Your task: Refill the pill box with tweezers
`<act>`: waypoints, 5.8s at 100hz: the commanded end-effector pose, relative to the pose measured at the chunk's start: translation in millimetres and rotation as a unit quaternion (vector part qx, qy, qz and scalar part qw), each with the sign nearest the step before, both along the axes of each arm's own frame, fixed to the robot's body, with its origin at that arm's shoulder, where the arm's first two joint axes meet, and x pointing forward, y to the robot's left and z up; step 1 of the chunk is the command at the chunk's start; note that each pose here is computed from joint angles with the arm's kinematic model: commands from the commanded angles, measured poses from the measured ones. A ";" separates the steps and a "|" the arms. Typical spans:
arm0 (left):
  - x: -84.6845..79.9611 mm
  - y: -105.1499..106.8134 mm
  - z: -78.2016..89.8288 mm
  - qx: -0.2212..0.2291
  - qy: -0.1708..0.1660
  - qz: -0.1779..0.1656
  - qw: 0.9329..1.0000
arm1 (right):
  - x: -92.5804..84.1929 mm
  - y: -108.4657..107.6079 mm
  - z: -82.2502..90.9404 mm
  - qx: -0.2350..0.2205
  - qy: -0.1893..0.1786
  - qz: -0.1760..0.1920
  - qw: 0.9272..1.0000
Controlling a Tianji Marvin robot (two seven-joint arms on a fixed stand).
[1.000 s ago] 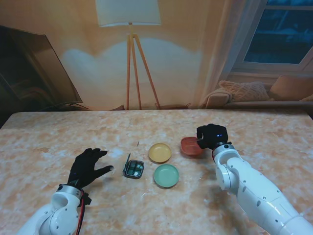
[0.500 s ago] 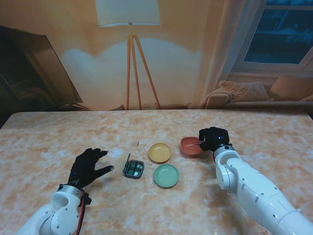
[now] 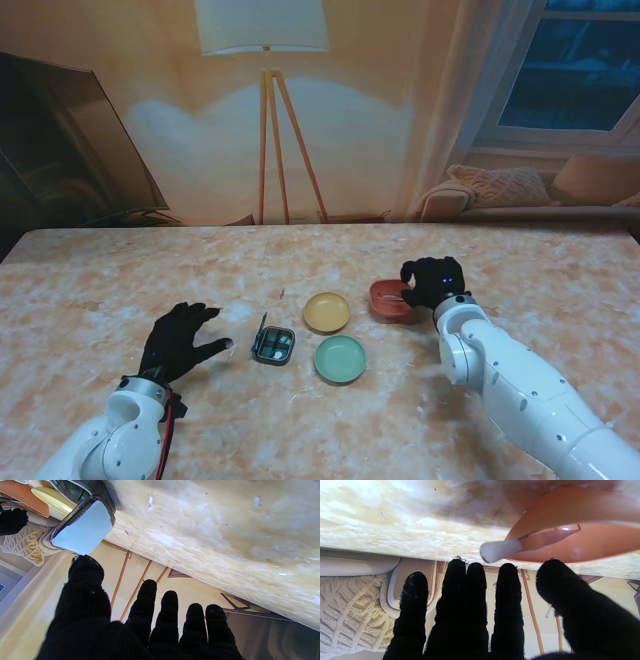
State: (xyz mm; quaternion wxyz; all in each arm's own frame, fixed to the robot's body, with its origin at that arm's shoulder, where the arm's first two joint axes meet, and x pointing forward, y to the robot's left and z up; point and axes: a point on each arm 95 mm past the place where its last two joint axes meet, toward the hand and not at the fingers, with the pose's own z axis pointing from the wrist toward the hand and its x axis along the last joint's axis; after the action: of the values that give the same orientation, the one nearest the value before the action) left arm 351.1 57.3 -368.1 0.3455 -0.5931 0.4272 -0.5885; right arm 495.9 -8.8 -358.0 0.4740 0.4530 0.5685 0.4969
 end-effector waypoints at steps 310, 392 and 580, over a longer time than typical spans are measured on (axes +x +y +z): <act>39.3 -43.6 -59.3 0.035 0.148 -0.118 0.981 | -50.3 42.5 61.7 0.052 -0.079 0.171 0.981; 37.2 -43.5 -62.2 0.031 0.153 -0.118 0.981 | -78.0 154.6 47.7 0.181 -0.043 0.235 0.954; 29.1 -38.8 -65.1 0.027 0.149 -0.109 0.983 | -73.9 181.1 -34.5 0.216 0.098 0.181 0.954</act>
State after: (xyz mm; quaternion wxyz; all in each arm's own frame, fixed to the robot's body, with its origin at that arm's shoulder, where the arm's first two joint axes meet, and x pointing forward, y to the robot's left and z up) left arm 395.8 22.1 -413.8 0.2476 -0.6016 0.5371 -0.5369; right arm 427.5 169.1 -388.4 0.2168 0.4774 0.5597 0.6417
